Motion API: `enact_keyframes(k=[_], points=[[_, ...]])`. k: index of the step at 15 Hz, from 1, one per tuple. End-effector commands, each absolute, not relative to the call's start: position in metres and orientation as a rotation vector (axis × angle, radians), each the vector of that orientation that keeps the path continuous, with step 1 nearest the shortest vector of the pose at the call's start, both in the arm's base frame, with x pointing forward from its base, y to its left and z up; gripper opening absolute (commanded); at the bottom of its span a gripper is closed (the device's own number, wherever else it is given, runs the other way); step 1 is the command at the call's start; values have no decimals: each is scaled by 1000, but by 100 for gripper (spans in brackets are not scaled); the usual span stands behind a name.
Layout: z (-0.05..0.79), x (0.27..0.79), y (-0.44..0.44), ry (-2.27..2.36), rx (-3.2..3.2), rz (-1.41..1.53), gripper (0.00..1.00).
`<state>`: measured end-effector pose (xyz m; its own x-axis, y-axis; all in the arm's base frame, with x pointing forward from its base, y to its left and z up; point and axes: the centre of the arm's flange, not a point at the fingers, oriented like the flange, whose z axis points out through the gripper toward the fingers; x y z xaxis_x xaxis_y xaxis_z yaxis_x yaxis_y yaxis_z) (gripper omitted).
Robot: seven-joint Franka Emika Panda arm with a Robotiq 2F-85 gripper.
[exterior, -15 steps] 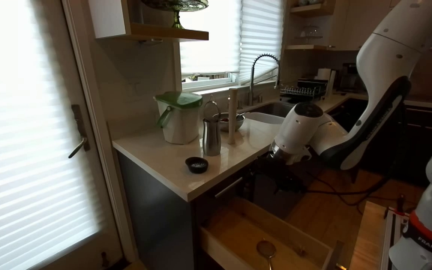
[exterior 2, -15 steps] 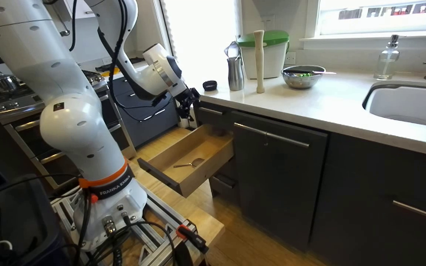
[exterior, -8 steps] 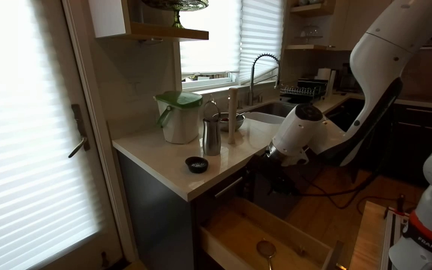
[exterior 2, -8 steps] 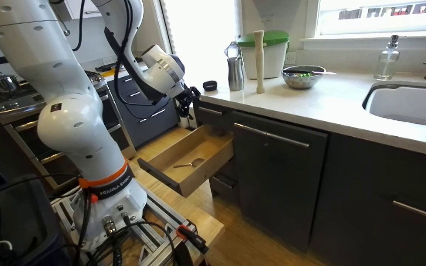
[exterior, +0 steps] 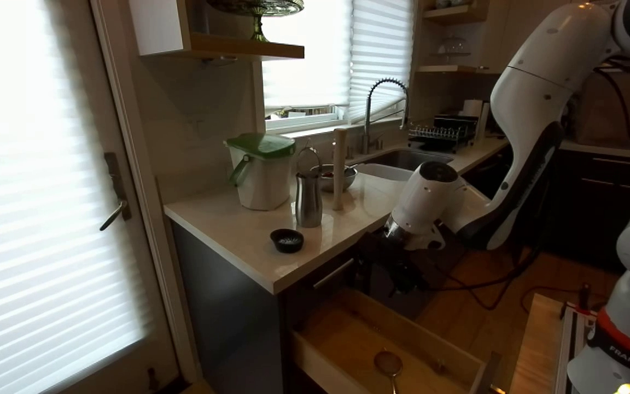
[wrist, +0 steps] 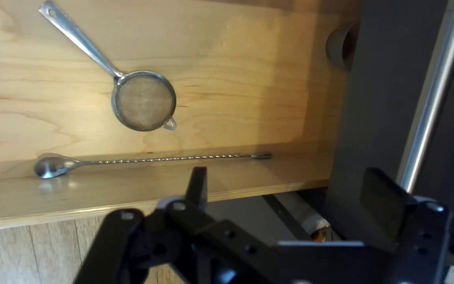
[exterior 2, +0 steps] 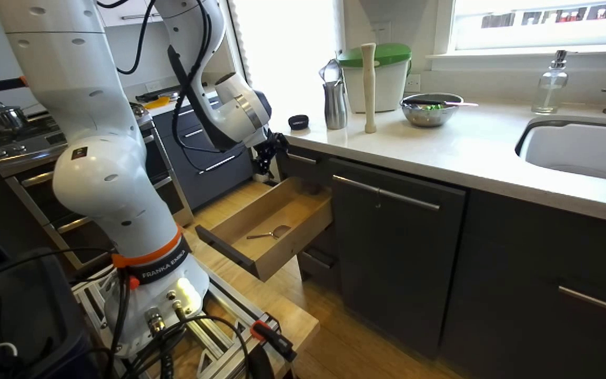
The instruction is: Pull open the top leftmost drawer under the sink
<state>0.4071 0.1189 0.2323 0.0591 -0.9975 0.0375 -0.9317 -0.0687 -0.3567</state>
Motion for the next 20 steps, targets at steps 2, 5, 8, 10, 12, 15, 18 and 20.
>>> enact_keyframes(k=[2, 5, 8, 10, 12, 15, 18, 20], points=[[219, 413, 131, 1939, -2024, -492, 100], [222, 419, 144, 1858, -2018, -665, 100], [237, 419, 157, 1796, -2030, -725, 100], [241, 415, 162, 1785, -2033, -745, 100], [241, 407, 163, 1802, -2036, -757, 100], [234, 408, 154, 1887, -2062, -715, 100], [213, 398, 140, 1977, -2107, -659, 100], [194, 389, 131, 2040, -2116, -603, 100]])
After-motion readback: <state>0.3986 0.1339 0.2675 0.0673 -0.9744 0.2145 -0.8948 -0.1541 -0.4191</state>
